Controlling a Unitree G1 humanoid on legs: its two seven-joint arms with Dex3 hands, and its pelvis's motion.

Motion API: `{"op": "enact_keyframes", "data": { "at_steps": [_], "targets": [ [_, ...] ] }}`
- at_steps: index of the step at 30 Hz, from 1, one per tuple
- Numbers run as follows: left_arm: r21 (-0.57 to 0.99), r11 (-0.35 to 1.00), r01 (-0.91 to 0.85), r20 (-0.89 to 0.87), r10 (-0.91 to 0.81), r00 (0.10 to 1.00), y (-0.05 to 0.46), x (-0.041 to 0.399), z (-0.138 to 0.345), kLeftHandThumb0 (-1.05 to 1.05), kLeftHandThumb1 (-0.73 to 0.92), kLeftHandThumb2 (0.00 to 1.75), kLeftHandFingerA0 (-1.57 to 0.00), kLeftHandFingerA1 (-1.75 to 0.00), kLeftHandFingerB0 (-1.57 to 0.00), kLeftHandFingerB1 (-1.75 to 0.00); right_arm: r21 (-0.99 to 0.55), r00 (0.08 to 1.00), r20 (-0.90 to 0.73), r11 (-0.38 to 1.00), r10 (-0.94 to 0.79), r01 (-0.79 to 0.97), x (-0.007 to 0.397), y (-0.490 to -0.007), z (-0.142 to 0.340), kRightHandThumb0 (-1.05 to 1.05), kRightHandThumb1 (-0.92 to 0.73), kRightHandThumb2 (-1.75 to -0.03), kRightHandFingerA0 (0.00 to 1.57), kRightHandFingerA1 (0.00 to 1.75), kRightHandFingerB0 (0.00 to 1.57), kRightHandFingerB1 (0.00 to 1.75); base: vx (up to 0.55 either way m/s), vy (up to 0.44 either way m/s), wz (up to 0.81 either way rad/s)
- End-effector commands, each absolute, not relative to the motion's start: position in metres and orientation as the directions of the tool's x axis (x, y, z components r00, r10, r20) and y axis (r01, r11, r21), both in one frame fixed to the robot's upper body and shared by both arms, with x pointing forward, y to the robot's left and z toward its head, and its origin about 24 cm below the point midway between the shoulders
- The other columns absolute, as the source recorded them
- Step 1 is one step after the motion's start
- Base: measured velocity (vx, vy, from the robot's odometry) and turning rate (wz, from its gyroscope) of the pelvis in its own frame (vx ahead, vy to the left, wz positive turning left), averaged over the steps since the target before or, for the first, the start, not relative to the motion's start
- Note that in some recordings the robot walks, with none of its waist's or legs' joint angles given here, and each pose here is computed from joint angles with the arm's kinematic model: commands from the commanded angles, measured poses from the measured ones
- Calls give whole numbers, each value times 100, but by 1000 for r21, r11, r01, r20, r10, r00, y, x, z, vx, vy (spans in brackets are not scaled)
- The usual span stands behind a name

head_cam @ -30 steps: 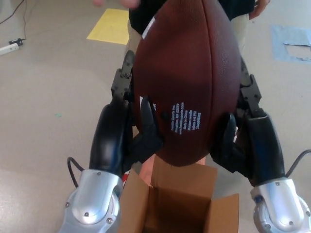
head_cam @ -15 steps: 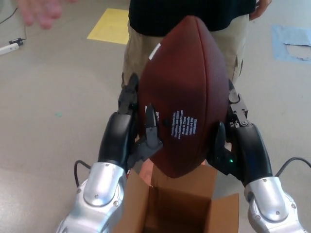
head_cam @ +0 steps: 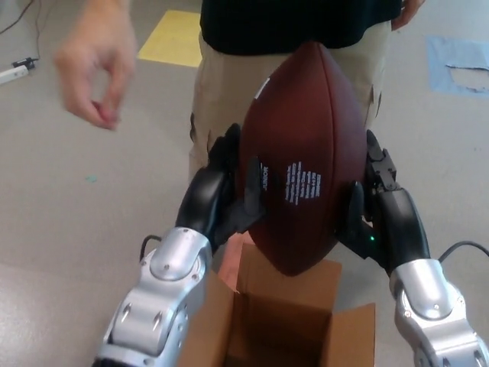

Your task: Use both hands to pick up a football from a person and place it into a container beneath

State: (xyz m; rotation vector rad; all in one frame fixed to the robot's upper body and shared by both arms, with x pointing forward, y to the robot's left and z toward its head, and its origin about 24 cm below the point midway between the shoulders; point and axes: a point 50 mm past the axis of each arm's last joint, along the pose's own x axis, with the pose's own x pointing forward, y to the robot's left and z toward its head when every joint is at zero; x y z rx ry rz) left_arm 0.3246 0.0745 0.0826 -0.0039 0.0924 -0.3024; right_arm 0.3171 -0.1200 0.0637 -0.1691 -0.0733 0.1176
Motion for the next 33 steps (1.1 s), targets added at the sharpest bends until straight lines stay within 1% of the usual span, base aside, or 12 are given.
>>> {"op": "enact_keyframes", "data": {
  "at_steps": [1, 2, 3, 6, 11, 12, 13, 19, 23, 24, 25, 33],
  "targets": [
    [-74, 903, 424, 6, -424, 905, 60, 337, 90, -80, 92, 116, 0, -10, 0, -10, -192, 978, 134, 973, 158, -131, 327, -115, 74, -86, -78, -100, 0, 4, 0, 7, 0, 0, 0],
    [-88, 903, 420, -10, -423, 906, 61, 340, 86, -80, 91, 116, 0, -11, 0, -11, -198, 982, 119, 973, 146, -120, 330, -116, 71, -85, -84, -122, 0, 12, 0, 13, 0, 0, 0],
    [-96, 903, 419, -16, -422, 906, 61, 341, 83, -80, 91, 117, 0, -11, 0, -11, -202, 984, 110, 973, 140, -116, 332, -116, 69, -90, -80, -105, 0, 1, 0, 7, 0, 0, 0],
    [-120, 907, 403, -55, -412, 910, 62, 344, 74, -74, 80, 96, 0, -2, 0, -7, -183, 990, 65, 977, 124, -110, 333, -116, 62, -87, -82, -121, 0, 12, 0, 12, 0, 0, 0],
    [-127, 912, 389, -87, -401, 912, 64, 347, 66, -77, 90, 117, 0, -13, 0, -14, -147, 992, 35, 983, 120, -113, 336, -116, 54, -87, -83, -120, 0, 12, 0, 12, 0, 0, 0],
    [-130, 912, 389, -86, -401, 912, 65, 348, 64, -79, 92, 118, 0, -12, 0, -12, -152, 992, 30, 981, 124, -118, 337, -116, 52, -85, -92, -87, 0, 2, 0, 4, 0, 0, 0],
    [-129, 912, 389, -90, -401, 912, 66, 349, 63, -79, 92, 118, 0, -12, 0, -12, -148, 992, 23, 982, 125, -121, 337, -116, 51, -91, -84, -122, 0, 9, 0, 8, 0, 0, 0],
    [-140, 914, 380, -98, -394, 914, 70, 353, 61, -78, 92, 119, 0, -12, 0, -13, -140, 992, 25, 983, 124, -119, 341, -113, 49, -88, -78, -102, 0, 0, 0, 5, 0, 0, 0],
    [-123, 919, 375, -90, -387, 918, 73, 354, 62, -76, 91, 118, 0, -13, 0, -14, -132, 990, 16, 982, 138, -134, 342, -111, 50, -94, -86, -121, 0, 6, 0, 5, 0, 0, 0],
    [-110, 914, 391, -88, -400, 912, 77, 356, 65, -81, 92, 116, 0, -9, 0, -8, -184, 989, 32, 973, 145, -137, 343, -115, 53, -88, -92, -81, 0, 0, 0, 0, 0, 0, 0],
    [-86, 923, 376, -83, -383, 920, 86, 360, 69, -101, 89, 117, 0, -5, 0, 0, -195, 991, 44, 974, 127, -116, 345, -120, 55, -101, -90, -121, 0, 2, 0, 0, 0, 0, 0],
    [-1, 979, 205, -66, -205, 977, 173, 379, 98, -100, 88, 117, 0, -3, 0, 0, -157, 998, 62, 988, 13, -3, 349, -173, 71, -103, -88, -121, 0, 3, 0, 0, 0, 0, 0]
  ]
}}
